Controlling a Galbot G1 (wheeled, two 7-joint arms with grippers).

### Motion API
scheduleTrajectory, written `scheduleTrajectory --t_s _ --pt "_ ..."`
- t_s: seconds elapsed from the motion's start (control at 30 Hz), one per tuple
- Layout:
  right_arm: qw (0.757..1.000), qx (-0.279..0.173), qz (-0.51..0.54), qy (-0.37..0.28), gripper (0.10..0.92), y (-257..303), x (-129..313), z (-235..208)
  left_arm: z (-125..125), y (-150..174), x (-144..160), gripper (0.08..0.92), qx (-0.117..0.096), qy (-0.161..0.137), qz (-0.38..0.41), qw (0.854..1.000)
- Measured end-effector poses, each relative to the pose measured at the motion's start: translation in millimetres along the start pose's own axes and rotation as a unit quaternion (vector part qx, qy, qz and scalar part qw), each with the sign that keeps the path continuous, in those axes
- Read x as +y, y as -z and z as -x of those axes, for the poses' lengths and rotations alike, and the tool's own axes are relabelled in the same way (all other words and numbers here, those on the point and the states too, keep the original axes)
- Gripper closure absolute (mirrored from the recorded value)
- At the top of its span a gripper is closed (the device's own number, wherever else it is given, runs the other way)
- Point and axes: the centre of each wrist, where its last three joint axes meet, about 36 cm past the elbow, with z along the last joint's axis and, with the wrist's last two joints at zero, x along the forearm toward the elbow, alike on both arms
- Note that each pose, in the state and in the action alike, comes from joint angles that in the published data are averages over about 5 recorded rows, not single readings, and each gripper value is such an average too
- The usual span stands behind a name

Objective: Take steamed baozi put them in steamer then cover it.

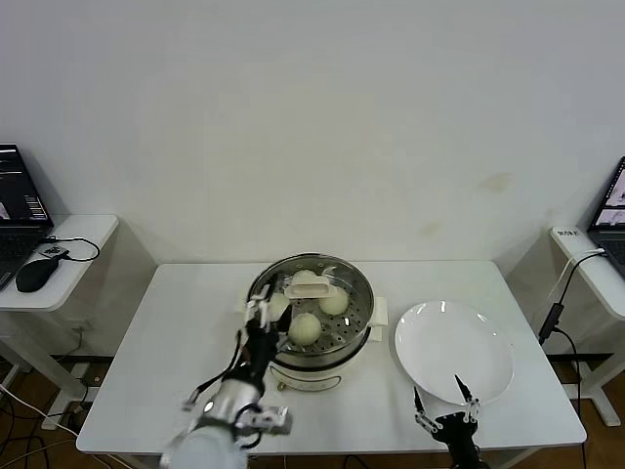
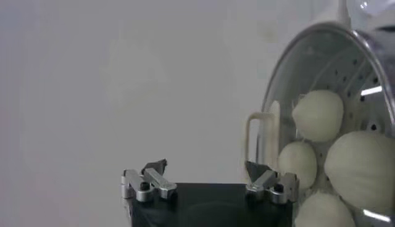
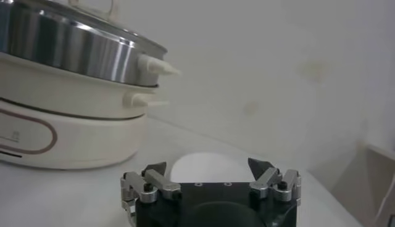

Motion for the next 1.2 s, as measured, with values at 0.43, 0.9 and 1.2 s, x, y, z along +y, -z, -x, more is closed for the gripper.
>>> scheduleTrajectory --t_s 0.43,0.9,1.2 --pt "1.000 0.006 -0.015 0.016 0.200 -1.8 -15.5 -14.5 -80.5 -62.1 -17.3 0.177 0.048 0.017 -0.361 0.931" --pt "1.000 -0.003 -0.022 0.018 0.199 3.1 -23.7 -16.7 -146.5 -89.6 -62.1 0.177 0.120 0.067 -0.534 0.834" --pt "0.999 0.001 -0.002 0.035 0.199 8.7 -19.9 -19.4 -163.6 -97.4 -78.4 0.177 0.143 0.078 -0.561 0.812"
